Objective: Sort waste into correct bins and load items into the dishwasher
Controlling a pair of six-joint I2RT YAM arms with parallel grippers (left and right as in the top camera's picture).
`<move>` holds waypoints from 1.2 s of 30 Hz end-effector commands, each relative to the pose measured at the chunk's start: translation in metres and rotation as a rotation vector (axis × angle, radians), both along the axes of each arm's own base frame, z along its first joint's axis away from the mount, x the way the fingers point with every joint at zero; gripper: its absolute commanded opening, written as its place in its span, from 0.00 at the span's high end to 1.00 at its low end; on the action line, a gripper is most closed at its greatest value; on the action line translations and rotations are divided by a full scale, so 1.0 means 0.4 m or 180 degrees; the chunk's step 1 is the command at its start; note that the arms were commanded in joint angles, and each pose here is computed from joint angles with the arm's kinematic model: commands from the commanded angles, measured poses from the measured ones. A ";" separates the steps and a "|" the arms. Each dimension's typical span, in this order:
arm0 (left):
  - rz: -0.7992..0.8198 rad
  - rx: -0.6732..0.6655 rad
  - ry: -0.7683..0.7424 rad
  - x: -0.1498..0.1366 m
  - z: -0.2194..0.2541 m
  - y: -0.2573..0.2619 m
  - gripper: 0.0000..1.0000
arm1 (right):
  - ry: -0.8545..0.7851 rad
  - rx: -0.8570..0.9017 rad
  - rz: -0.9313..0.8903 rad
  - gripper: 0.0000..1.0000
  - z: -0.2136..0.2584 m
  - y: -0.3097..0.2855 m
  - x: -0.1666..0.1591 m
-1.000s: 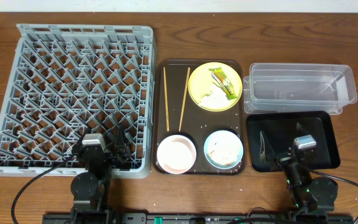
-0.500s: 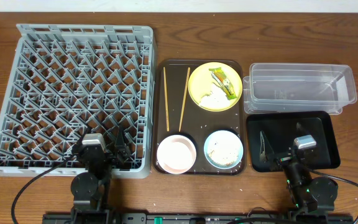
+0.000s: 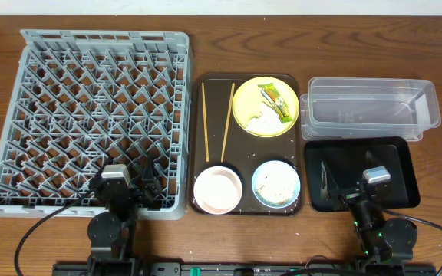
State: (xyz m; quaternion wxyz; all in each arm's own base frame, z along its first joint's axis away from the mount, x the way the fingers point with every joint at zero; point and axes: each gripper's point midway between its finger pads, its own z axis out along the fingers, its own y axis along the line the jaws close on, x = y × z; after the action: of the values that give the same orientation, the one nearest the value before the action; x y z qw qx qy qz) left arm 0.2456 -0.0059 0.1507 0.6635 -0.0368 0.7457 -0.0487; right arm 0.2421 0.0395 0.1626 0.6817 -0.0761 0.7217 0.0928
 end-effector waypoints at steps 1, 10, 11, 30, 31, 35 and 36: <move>-0.0353 -0.0082 0.0003 -0.002 -0.009 -0.049 0.09 | 0.0013 -0.0029 -0.0001 0.01 -0.005 -0.002 0.001; -0.0795 -0.0178 -0.0125 -0.014 0.028 -0.108 0.09 | 0.0100 0.0502 0.0186 0.01 0.013 0.026 -0.008; -0.0882 -0.0181 -0.0171 -0.020 0.048 -0.119 0.09 | 0.0075 0.0532 0.0268 0.01 0.028 0.037 -0.013; -0.1257 -0.0538 0.1581 0.047 0.333 -0.181 0.09 | 0.1848 0.0721 0.0825 0.01 0.261 0.123 0.072; -0.1277 -0.0565 0.1668 0.055 0.334 -0.185 0.09 | 0.2000 0.0626 0.0872 0.01 0.264 0.133 0.091; -0.1330 -0.0628 0.1850 0.078 0.327 -0.194 0.09 | 0.2407 0.0229 0.1001 0.01 0.251 0.180 0.161; -0.1405 -0.0669 0.1886 0.079 0.322 -0.205 0.09 | 0.2485 0.0020 0.1052 0.01 0.246 0.206 0.194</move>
State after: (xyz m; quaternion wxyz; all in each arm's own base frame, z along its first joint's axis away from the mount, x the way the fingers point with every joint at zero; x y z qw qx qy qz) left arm 0.2771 -0.0756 0.2729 0.3971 0.0313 0.8904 -0.2205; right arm 0.2938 0.1000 0.2594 0.3518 -0.0689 0.8963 0.2610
